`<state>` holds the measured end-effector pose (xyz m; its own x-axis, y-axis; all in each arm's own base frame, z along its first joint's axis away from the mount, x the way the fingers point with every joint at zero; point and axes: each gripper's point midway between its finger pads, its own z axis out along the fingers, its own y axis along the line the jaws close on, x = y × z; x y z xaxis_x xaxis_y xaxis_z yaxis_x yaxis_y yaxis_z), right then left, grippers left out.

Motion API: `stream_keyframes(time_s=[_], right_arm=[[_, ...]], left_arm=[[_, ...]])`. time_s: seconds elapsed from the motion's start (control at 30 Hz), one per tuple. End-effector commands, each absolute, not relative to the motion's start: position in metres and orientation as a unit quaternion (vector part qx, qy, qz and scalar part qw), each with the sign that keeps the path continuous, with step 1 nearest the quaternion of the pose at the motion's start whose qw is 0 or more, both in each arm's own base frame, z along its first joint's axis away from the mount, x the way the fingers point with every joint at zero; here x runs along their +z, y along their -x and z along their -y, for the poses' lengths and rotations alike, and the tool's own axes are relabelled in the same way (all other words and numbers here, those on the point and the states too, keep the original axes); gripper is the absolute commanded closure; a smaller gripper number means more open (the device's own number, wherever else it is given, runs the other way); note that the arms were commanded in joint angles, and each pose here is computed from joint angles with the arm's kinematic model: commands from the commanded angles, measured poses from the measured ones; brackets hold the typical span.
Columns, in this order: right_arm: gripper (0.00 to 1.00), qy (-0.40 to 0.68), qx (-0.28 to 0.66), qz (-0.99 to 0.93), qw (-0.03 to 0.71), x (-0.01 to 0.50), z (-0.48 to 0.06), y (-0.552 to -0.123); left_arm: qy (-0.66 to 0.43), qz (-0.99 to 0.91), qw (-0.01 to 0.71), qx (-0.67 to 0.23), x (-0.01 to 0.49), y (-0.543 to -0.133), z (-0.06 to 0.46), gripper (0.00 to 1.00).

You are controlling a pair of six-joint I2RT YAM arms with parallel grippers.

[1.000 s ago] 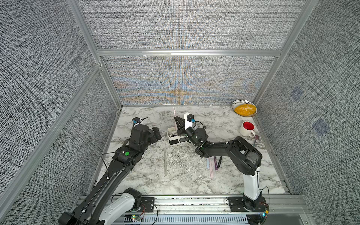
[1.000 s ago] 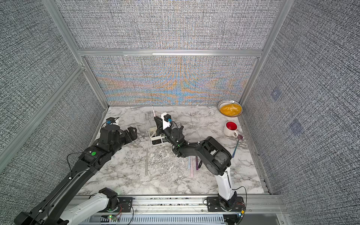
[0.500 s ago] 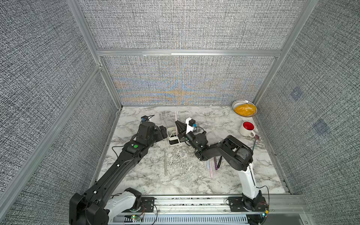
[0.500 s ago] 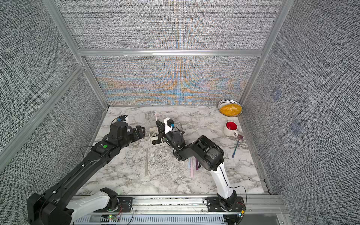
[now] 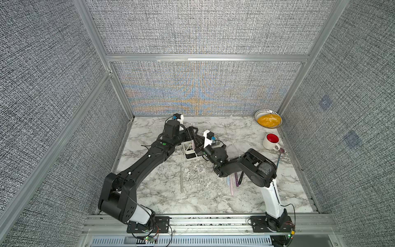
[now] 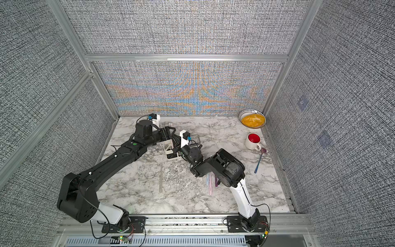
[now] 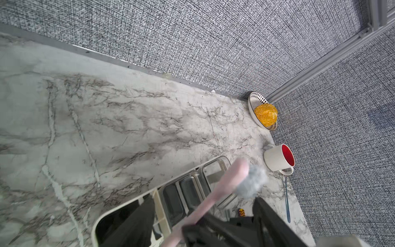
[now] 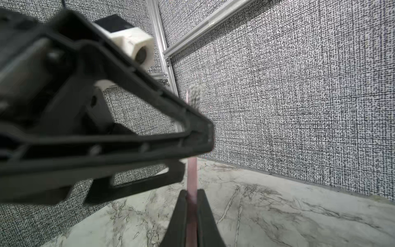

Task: Place the toothbrush into the toothbrush holder
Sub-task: Place the toothbrush in the toothbrush holder.

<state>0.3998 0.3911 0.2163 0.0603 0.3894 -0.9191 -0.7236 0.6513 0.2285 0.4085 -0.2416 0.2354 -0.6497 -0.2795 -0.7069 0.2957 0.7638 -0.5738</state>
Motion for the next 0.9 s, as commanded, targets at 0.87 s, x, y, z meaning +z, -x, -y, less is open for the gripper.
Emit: stream_keyframes(time_s=[0.87], right_arm=[[0.95,0.172,0.361,-0.572,0.717,0.214,-0.394,-0.401]], left_arm=[[-0.098,-0.843,0.426,-0.314,0.222,-0.41,0.251,0.69]])
